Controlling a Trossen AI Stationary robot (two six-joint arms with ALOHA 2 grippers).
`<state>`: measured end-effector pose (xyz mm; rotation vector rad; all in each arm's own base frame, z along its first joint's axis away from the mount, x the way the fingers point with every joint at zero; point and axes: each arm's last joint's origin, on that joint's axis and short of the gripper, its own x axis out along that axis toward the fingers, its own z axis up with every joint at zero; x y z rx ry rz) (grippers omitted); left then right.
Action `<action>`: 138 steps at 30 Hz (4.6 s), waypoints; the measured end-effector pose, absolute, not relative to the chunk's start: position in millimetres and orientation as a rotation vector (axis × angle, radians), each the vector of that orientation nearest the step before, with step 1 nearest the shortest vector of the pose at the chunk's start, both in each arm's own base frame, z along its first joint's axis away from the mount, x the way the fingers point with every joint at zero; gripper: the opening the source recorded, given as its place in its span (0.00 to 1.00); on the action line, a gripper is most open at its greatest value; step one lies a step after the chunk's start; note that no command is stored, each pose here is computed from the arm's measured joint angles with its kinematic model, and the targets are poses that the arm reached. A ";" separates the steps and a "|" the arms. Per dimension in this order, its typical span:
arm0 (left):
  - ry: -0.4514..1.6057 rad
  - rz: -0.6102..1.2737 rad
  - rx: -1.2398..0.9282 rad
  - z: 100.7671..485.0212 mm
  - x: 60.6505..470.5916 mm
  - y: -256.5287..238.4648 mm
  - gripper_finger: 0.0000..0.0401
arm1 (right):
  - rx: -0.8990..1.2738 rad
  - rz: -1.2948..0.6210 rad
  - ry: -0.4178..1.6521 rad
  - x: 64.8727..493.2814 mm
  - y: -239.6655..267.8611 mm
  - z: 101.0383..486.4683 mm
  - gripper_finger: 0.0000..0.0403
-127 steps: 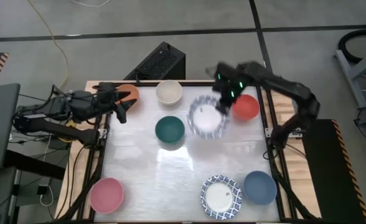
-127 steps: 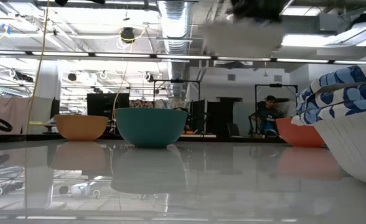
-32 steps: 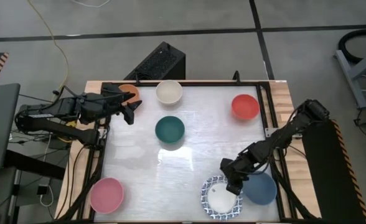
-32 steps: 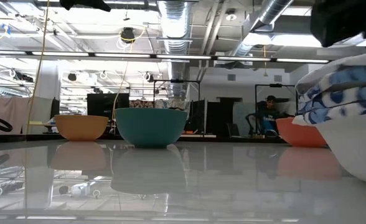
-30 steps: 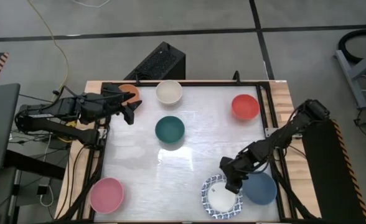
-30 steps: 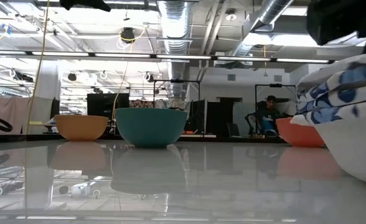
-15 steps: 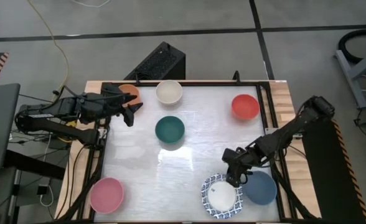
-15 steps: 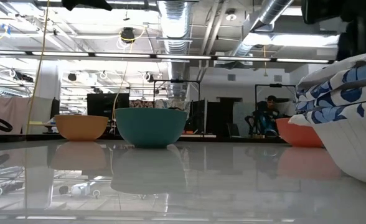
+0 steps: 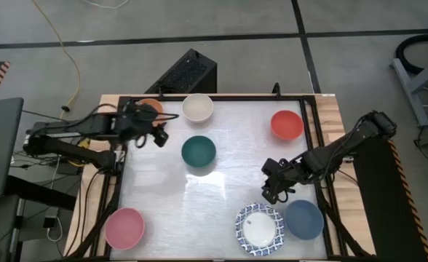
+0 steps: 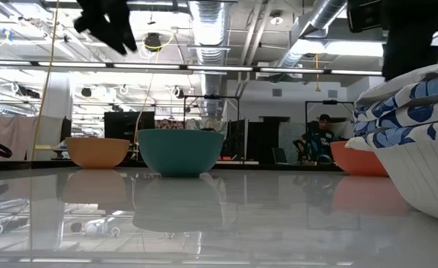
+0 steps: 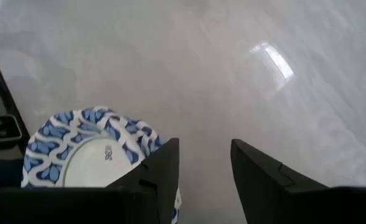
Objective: Nest bowls inside each other
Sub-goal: Stack the light orange bowl on top of the blue patterned bowl
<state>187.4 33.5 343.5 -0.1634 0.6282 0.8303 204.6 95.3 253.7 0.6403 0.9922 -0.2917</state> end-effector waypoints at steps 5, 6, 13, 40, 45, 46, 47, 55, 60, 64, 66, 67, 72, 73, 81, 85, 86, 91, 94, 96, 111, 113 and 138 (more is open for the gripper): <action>0.817 0.839 -0.090 320.7 209.4 58.8 0.53 | 0.649 -0.308 0.987 206.3 91.5 253.6 0.41; 0.841 0.847 -0.079 317.6 211.7 64.4 0.53 | 0.649 -0.308 0.987 206.3 91.6 253.7 0.41; 0.983 0.821 -0.067 303.7 210.8 106.5 0.53 | 0.648 -0.305 0.988 206.1 92.2 253.7 0.41; 1.351 0.828 -0.226 229.6 216.1 179.8 0.53 | 0.648 -0.314 0.983 206.1 91.9 253.6 0.41; 1.395 0.815 -0.239 215.0 222.2 184.4 0.53 | 0.649 -0.315 0.983 206.2 92.0 253.5 0.41; 1.396 0.817 -0.242 211.6 223.5 185.4 0.53 | 0.650 -0.315 0.984 206.2 92.0 253.5 0.41; 1.396 0.820 -0.246 207.5 224.6 186.2 0.53 | 0.651 -0.315 0.984 206.2 92.0 253.5 0.41; 1.411 0.856 -0.311 173.0 211.6 181.4 0.52 | 0.654 -0.308 0.990 206.0 92.5 253.5 0.41; 1.444 0.850 -0.336 162.5 205.5 175.7 0.37 | 0.649 -0.306 0.991 206.1 92.4 253.4 0.41; 1.461 0.844 -0.352 159.7 203.4 173.2 0.10 | 0.647 -0.305 0.991 206.1 92.3 253.4 0.41; 1.462 0.845 -0.356 160.9 203.6 173.3 0.03 | 0.647 -0.305 0.991 206.1 92.3 253.4 0.41; 1.460 0.847 -0.357 162.0 204.3 173.3 0.02 | 0.647 -0.305 0.991 206.1 92.3 253.4 0.41; 1.493 0.803 -0.321 170.5 210.6 168.7 0.00 | 0.628 -0.336 0.963 206.3 91.1 253.5 0.41; 1.500 0.790 -0.310 173.1 212.5 167.5 0.00 | 0.621 -0.347 0.951 206.5 90.6 253.6 0.41; 1.484 0.691 -0.190 206.5 236.1 149.7 0.00 | 0.609 -0.385 0.917 207.2 88.9 254.0 0.41; 1.430 0.649 -0.129 235.2 241.4 138.0 0.00 | 0.610 -0.385 0.916 207.3 88.9 254.0 0.41; 1.412 0.634 -0.107 244.0 241.7 134.2 0.00 | 0.610 -0.385 0.916 207.3 88.9 254.0 0.41; 1.255 0.552 0.004 294.1 240.2 110.9 0.00 | 0.609 -0.386 0.916 207.2 88.8 253.9 0.41; 1.101 0.463 0.053 323.7 239.2 89.9 0.00 | 0.625 -0.399 0.912 207.1 88.6 253.9 0.41; 0.999 0.410 0.076 339.2 239.6 74.9 0.00 | 0.639 -0.430 0.896 207.5 86.9 253.9 0.41; 0.781 -0.089 0.443 342.5 276.4 -35.5 0.00 | 0.785 -0.555 0.858 208.1 60.9 259.5 0.41; 0.749 -0.115 0.481 338.2 286.3 -45.2 0.00 | 0.795 -0.557 0.844 203.0 55.9 267.0 0.41; 0.559 -0.363 1.018 291.5 347.3 -99.2 0.00 | 0.899 -0.372 0.498 162.5 36.4 327.6 0.41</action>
